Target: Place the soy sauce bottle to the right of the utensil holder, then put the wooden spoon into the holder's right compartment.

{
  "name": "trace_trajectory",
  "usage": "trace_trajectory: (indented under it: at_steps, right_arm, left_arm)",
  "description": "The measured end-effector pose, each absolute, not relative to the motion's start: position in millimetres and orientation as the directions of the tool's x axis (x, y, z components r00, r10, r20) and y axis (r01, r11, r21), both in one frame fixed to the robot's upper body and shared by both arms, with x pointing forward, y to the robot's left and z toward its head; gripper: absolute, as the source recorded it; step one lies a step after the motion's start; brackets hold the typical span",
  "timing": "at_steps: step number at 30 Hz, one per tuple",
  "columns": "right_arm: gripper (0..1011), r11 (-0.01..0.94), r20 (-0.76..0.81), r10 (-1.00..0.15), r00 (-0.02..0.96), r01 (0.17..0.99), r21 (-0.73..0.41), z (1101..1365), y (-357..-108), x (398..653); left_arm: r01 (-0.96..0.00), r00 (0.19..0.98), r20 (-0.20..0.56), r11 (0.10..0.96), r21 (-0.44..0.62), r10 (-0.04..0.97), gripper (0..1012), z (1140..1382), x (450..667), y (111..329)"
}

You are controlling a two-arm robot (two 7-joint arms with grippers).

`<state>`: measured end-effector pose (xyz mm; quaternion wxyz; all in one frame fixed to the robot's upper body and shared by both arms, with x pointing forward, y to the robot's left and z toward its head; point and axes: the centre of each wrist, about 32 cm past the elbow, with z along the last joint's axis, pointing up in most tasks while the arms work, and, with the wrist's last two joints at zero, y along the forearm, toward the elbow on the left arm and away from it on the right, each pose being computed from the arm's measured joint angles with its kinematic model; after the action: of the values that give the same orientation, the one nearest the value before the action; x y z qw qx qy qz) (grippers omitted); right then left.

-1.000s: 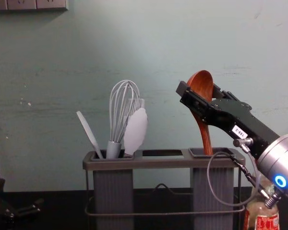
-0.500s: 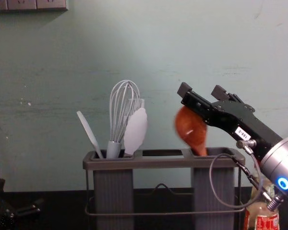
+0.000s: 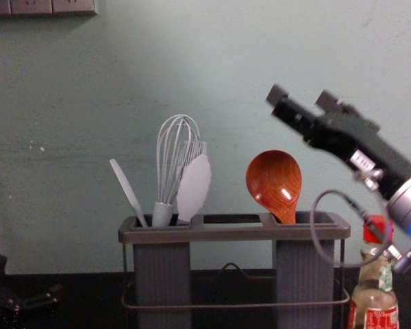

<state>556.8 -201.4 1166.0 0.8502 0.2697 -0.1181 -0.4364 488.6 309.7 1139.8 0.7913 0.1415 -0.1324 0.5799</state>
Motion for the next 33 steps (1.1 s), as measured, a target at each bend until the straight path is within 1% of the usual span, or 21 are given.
trace_trajectory:
  at_steps: [4,5,7,10,11,14,16,17,20,27,30,33]
  right_arm:
    - [1002,0.455,-0.002,-0.835,0.551,0.692,0.560,1184,-217,554]
    - [1003,0.455,-0.002,-0.835,0.551,0.692,0.560,1184,-217,554]
    - [1003,0.448,0.024,-0.852,0.523,0.705,0.550,1193,-227,553]
    - [1002,0.429,0.080,-0.888,0.453,0.753,0.499,1208,-247,552]
    - [1002,0.429,0.080,-0.888,0.453,0.753,0.499,1208,-247,552]
    - [1003,0.392,0.116,-0.917,0.381,0.815,0.427,1220,-266,551]
    - [1002,0.371,0.125,-0.928,0.351,0.842,0.392,1224,-272,551]
    - [1003,0.352,0.133,-0.936,0.326,0.867,0.353,1227,-278,551]
    - [1003,0.315,0.142,-0.948,0.285,0.905,0.285,1232,-289,551]
    - [1003,0.267,0.185,-0.955,0.234,0.947,0.180,1232,-304,548]
    - [1003,0.252,0.204,-0.954,0.222,0.958,0.137,1224,-309,545]
    - [1003,0.241,0.211,-0.953,0.216,0.966,0.098,1210,-313,539]
  left_arm:
    - [-0.955,0.292,0.374,0.287,0.070,0.880,1011,1140,489,310]
    - [-0.955,0.292,0.374,0.287,0.070,0.880,1011,1140,489,310]
    - [-0.955,0.292,0.374,0.287,0.070,0.880,1011,1140,489,310]
    - [-0.955,0.292,0.374,0.287,0.070,0.880,1011,1140,489,310]
    - [-0.955,0.292,0.374,0.287,0.070,0.880,1011,1140,489,310]
    - [-0.955,0.292,0.374,0.287,0.070,0.880,1011,1140,489,310]
    - [-0.955,0.292,0.374,0.287,0.070,0.880,1011,1140,489,310]
    - [-0.955,0.292,0.374,0.287,0.070,0.880,1011,1140,489,310]
    - [-0.955,0.292,0.374,0.287,0.070,0.880,1011,1140,489,310]
    - [-0.955,0.292,0.374,0.287,0.070,0.880,1011,1140,489,310]
    - [-0.955,0.292,0.374,0.287,0.070,0.880,1011,1140,489,310]
    - [-0.955,0.292,0.374,0.287,0.070,0.880,1011,1140,489,310]
